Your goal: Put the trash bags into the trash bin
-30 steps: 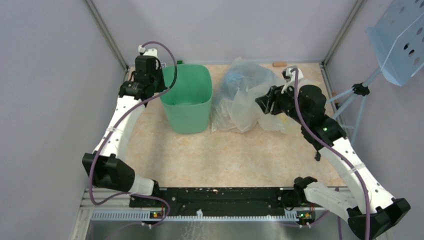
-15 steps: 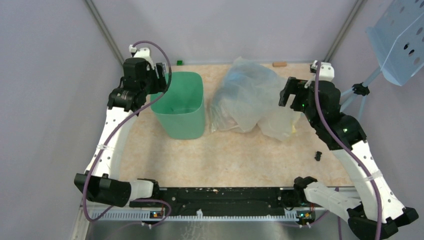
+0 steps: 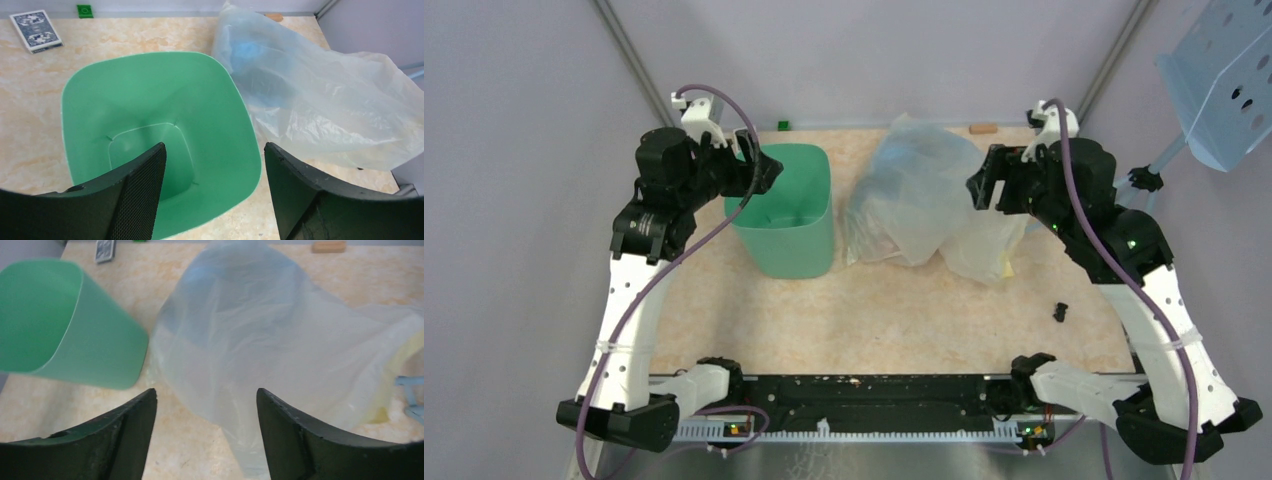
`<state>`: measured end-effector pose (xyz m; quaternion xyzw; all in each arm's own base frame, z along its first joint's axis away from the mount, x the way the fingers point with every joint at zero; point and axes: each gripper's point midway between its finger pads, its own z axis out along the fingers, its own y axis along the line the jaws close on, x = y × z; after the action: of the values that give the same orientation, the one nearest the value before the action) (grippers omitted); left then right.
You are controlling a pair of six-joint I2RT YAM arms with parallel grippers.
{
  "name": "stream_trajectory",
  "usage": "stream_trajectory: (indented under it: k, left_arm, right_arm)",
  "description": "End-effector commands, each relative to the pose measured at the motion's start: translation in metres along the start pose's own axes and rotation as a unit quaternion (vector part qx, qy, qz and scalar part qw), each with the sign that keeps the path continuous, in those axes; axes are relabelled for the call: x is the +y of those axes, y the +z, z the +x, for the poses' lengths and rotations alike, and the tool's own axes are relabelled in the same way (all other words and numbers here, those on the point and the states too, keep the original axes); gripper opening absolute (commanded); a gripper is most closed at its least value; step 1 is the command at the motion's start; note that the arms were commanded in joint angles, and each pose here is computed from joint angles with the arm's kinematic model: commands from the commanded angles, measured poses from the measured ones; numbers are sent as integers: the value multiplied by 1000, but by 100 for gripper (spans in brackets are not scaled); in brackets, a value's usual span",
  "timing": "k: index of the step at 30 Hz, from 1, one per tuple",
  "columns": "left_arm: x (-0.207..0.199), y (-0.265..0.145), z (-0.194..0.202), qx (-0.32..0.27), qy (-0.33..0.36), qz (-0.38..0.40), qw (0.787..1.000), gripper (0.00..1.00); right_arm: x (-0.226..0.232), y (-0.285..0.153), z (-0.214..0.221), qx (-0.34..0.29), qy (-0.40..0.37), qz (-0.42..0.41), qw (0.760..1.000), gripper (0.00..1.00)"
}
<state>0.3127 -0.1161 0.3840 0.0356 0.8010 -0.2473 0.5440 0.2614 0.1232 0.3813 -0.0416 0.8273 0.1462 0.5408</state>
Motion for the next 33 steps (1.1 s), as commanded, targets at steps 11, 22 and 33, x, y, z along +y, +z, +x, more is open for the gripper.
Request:
stream_trajectory:
  k: [11, 22, 33]
  left_arm:
    - [6, -16, 5, -13, -4, -25, 1000, 79]
    - [53, -57, 3, -58, 0, -176, 983, 79]
    - [86, -81, 4, -135, 6, -258, 957, 81]
  right_arm:
    - [130, 63, 166, 138, -80, -221, 962, 0]
    - [136, 163, 256, 163, -114, -174, 965, 0]
    - [106, 297, 266, 152, -46, -73, 985, 0]
